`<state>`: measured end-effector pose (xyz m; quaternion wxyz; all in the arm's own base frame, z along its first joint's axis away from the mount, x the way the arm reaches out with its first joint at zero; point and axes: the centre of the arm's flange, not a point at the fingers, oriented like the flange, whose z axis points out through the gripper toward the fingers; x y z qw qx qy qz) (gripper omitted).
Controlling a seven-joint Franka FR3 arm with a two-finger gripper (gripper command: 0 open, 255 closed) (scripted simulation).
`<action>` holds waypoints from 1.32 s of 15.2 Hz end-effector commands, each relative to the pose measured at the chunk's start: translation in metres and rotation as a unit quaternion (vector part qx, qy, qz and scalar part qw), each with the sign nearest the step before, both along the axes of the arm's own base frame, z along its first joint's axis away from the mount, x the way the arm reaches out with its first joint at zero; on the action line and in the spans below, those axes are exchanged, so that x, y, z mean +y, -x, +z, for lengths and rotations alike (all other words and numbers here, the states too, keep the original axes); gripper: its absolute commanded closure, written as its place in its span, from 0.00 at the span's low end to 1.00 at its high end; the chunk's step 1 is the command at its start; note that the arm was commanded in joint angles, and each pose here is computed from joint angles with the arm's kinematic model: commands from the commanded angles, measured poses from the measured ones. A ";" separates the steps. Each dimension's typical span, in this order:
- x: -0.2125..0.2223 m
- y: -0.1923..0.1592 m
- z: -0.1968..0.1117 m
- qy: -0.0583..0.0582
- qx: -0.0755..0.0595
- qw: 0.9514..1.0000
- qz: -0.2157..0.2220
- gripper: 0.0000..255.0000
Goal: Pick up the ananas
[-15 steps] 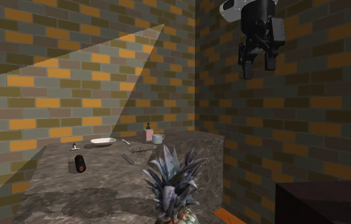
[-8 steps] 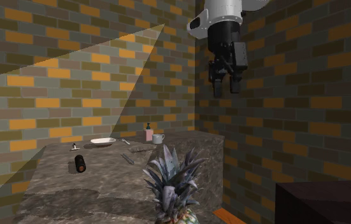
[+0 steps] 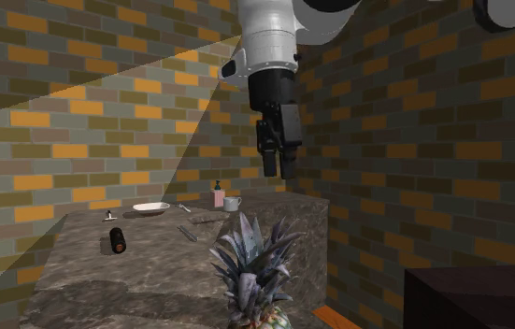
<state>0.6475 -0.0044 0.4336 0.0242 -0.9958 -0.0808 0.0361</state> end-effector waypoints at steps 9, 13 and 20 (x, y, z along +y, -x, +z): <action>0.011 -0.096 -0.070 0.005 0.020 0.999 0.035 0.00; 0.011 -0.096 -0.091 0.005 0.020 0.999 0.035 0.00; 0.012 -0.097 -0.105 0.005 0.020 0.999 0.035 1.00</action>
